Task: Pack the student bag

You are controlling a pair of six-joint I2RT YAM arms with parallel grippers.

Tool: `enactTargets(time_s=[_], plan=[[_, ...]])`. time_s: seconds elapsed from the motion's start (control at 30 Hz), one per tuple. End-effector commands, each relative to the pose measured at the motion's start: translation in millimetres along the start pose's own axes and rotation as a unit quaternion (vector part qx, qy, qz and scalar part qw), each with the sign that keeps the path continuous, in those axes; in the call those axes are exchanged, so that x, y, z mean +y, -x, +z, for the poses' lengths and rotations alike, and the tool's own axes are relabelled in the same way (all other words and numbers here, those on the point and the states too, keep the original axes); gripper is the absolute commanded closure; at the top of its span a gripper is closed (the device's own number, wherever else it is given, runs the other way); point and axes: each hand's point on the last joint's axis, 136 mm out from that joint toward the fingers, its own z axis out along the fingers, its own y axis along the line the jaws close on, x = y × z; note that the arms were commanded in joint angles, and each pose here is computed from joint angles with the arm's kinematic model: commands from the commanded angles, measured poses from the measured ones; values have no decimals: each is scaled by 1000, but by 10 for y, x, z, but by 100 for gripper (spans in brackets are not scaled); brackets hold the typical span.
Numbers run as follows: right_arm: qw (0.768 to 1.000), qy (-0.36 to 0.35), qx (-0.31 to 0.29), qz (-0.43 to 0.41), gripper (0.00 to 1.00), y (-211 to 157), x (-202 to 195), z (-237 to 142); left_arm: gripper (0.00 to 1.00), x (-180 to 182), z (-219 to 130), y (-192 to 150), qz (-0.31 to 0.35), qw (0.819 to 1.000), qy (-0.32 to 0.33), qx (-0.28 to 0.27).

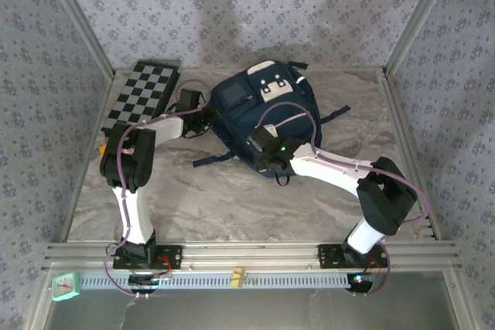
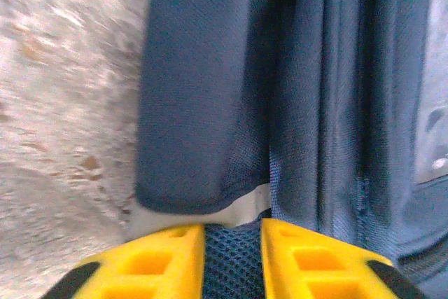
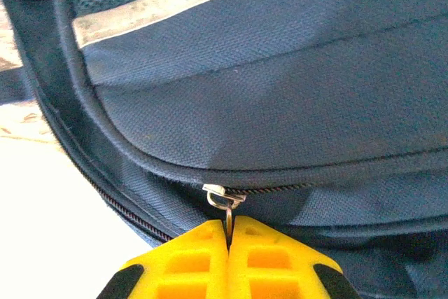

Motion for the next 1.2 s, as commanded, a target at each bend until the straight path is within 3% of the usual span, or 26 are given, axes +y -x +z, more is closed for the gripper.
enactTargets(time_s=[0.0,0.07,0.27,0.57,0.87,1.07,1.17], plan=[[999,21,20,-13,100,-44,122,47,63,-118,-441,-97,-3,1000,-25,-2],[999,42,13,-2,100,-42,163,56,53,-158,-584,-360,-23,999,-36,14],[999,44,3,6,100,-66,91,39,45,-454,-713,-1118,-67,993,-81,47],[999,51,-5,13,100,-23,90,65,45,-726,-455,-1422,-70,990,-108,50],[998,56,-16,16,100,15,103,69,60,-1049,-342,-1456,-58,988,-141,23],[999,40,-17,20,100,35,25,68,84,-1055,-360,-1376,-64,987,-144,-7],[1000,10,-17,21,100,55,-92,15,97,-958,-402,-1342,-49,992,-115,-9]])
